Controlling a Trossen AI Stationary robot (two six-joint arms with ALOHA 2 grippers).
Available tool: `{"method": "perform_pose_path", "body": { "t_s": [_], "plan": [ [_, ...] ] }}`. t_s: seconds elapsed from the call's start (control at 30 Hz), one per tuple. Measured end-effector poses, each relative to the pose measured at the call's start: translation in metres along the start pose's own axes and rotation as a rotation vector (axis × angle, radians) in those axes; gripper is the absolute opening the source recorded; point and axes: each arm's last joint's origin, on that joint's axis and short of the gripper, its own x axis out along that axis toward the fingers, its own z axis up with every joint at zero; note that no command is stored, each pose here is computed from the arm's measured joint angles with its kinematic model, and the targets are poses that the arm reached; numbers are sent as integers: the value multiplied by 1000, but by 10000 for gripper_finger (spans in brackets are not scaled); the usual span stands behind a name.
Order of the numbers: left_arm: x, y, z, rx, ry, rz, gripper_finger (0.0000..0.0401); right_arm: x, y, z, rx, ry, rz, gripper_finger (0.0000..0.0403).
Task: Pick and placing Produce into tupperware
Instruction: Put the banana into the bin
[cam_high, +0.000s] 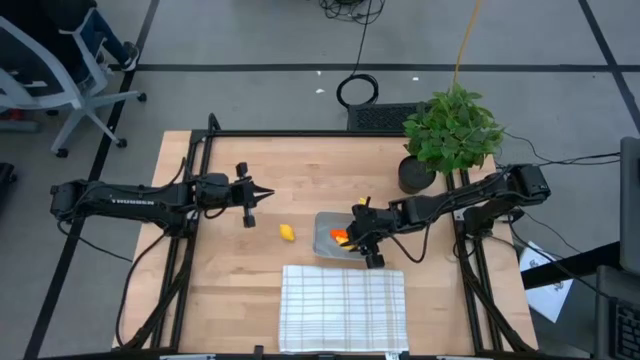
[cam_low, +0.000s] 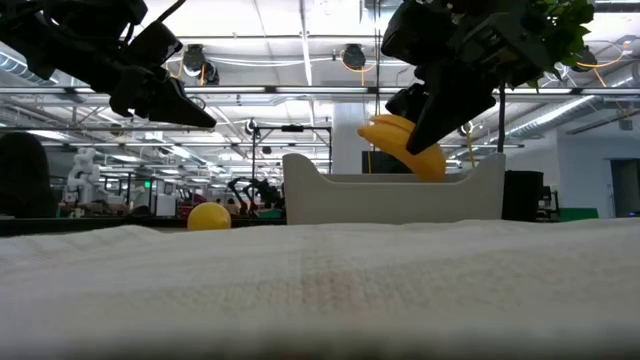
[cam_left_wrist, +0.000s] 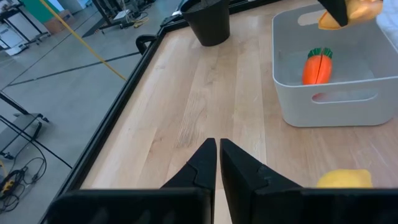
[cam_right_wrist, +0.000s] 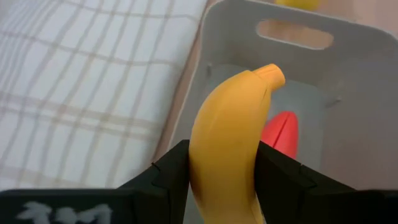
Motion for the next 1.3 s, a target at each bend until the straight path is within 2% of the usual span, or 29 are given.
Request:
{"method": "perform_pose_path", "body": {
  "t_s": [0.47, 0.77, 0.9, 1.3],
  "plan": [
    [0, 0, 0, -2, 0, -1, 26, 24, -1, -8, 48, 64, 27, 141],
    [0, 0, 0, -5, 1, -1, 26, 25, -1, -8, 73, 69, 33, 141],
    [0, 0, 0, -5, 0, 0, 26, 27, 0, -9, 106, 77, 77, 141],
    [0, 0, 0, -9, 0, -1, 26, 30, 0, -11, 94, 91, 78, 141]
  ]
}}
